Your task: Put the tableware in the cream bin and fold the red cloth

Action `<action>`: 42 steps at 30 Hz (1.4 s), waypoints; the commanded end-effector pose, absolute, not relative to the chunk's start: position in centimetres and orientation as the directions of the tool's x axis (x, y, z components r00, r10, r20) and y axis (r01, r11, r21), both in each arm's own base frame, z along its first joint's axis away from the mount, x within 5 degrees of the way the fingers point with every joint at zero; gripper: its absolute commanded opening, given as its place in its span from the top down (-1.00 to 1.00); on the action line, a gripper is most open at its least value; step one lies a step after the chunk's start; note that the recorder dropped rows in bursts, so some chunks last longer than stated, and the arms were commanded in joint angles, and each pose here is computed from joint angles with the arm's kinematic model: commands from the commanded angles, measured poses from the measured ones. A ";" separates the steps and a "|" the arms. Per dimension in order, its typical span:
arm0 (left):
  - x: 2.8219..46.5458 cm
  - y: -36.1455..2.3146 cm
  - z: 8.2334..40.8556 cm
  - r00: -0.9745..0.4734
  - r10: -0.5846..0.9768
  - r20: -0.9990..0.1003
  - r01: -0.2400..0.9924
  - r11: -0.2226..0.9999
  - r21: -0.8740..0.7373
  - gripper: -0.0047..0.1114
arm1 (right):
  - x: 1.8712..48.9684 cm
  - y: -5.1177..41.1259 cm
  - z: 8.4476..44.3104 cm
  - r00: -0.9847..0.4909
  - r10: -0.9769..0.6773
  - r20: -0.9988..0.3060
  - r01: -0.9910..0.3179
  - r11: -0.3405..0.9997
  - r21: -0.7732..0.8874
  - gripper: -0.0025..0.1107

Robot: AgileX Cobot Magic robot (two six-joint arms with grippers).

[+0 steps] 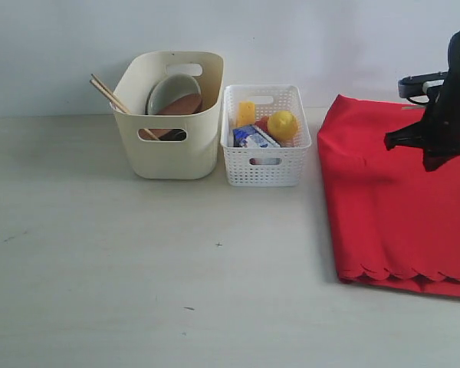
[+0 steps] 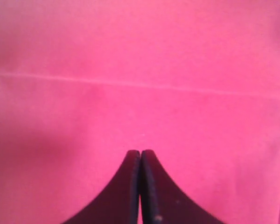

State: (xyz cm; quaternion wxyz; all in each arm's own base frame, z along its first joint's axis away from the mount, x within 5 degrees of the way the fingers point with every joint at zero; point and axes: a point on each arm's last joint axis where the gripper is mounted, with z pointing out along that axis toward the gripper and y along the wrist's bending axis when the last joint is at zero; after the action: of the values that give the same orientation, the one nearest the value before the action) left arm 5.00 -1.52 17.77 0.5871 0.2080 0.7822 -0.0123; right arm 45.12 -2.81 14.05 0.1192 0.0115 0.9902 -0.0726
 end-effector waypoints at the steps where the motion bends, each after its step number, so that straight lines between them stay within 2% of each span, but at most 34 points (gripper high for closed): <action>1: 5.0 -1.5 17.9 -0.210 0.304 -0.929 0.334 0.916 0.224 0.92 | 44.1 -3.7 13.2 -0.979 0.023 -0.202 0.068 0.973 -0.221 0.96; 11: 5.0 -1.5 17.9 -0.210 0.304 -0.929 0.334 0.916 0.224 0.92 | 43.2 -6.0 11.0 -0.957 0.137 -0.257 0.183 0.970 -0.163 0.96; 21: 5.0 -1.5 17.9 -0.210 0.304 -0.929 0.334 0.916 0.224 0.92 | 44.8 -6.2 7.9 -0.931 0.061 -0.360 0.125 0.980 -0.157 0.96; 25: 5.0 -1.5 17.9 -0.210 0.304 -0.929 0.334 0.916 0.224 0.92 | 45.9 -6.3 6.8 -0.930 0.070 -0.361 0.133 0.980 -0.151 0.96; 32: 5.0 -1.5 17.9 -0.213 0.302 -0.929 0.326 0.918 0.224 0.92 | 47.1 -4.9 4.9 -0.929 0.171 -0.329 0.173 0.985 0.024 0.96; 42: 5.0 -1.5 17.9 -0.213 0.302 -0.929 0.326 0.918 0.224 0.92 | 47.1 -3.0 10.8 -0.925 0.089 -0.370 0.092 0.996 0.011 0.96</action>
State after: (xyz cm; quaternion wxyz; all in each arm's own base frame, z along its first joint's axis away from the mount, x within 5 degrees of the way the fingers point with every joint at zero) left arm 5.02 -1.48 17.79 0.5878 0.2046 0.7827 -0.0097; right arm 47.64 -4.52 10.19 0.2131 0.0692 0.9745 -0.0082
